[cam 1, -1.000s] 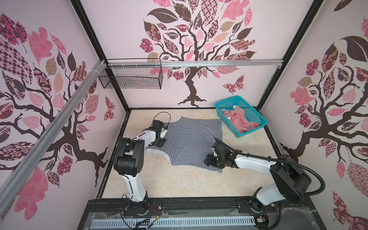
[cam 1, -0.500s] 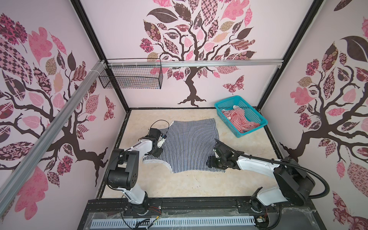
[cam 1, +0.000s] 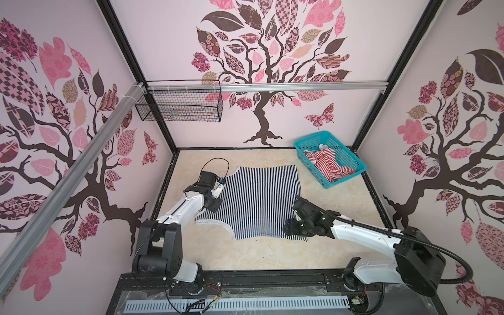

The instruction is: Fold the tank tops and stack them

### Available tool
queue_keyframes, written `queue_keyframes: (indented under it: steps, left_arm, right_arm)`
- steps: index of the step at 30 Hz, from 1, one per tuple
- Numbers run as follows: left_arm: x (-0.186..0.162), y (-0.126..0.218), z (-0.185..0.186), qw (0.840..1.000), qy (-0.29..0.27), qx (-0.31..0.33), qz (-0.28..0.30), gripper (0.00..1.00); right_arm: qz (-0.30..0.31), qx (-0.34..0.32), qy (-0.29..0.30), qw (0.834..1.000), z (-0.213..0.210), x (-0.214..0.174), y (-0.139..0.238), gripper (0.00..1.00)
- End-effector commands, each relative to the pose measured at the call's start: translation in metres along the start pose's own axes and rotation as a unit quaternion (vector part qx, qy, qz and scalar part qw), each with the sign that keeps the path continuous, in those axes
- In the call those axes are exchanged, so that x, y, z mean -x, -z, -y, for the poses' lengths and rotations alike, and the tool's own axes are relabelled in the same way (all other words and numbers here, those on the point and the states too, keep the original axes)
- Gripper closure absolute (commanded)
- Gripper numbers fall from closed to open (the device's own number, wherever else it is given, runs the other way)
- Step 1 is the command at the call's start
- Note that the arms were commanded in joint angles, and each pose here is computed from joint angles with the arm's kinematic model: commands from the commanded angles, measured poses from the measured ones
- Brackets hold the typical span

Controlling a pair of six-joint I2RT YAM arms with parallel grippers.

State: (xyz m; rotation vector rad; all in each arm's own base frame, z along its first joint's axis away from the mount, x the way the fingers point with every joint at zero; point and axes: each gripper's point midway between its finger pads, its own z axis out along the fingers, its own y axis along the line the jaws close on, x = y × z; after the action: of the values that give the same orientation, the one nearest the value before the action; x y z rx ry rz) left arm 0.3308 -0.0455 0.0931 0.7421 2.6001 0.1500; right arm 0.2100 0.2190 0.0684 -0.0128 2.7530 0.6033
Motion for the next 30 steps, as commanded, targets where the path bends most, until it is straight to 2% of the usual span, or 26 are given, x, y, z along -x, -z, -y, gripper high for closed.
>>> queue_keyframes:
  steps: [1, 4, 7, 10, 15, 23, 30]
  left_arm:
    - [0.009, 0.027, 0.033, 0.998, -0.043, -0.034, 0.032, 0.65]
    - [0.003, 0.034, 0.063, 0.992, -0.105, -0.039, 0.051, 0.64]
    - [-0.009, 0.034, 0.087, 0.984, -0.163, -0.038, 0.057, 0.64]
    - [-0.021, 0.034, 0.105, 0.976, -0.203, -0.050, 0.059, 0.66]
    - [-0.031, 0.043, 0.134, 0.959, -0.260, -0.056, 0.103, 0.67]
    - [-0.048, 0.023, 0.142, 0.959, -0.268, -0.060, 0.064, 0.67]
    - [-0.053, 0.018, 0.149, 0.961, -0.260, -0.078, 0.061, 0.67]
  right_arm:
    - [0.053, -0.037, -0.010, 0.998, 0.007, 0.020, 0.032, 0.24]
    - [0.067, -0.078, -0.014, 0.995, 0.029, 0.016, 0.043, 0.23]
    - [0.054, -0.119, -0.021, 0.991, 0.053, 0.000, 0.044, 0.25]
    - [0.043, -0.123, -0.037, 0.991, 0.067, -0.016, 0.040, 0.27]
    - [0.031, -0.127, -0.057, 0.990, 0.083, -0.036, 0.036, 0.32]
    - [0.007, -0.104, -0.063, 0.993, 0.081, -0.048, 0.019, 0.48]
    - [0.000, -0.103, -0.060, 0.993, 0.078, -0.046, 0.007, 0.54]
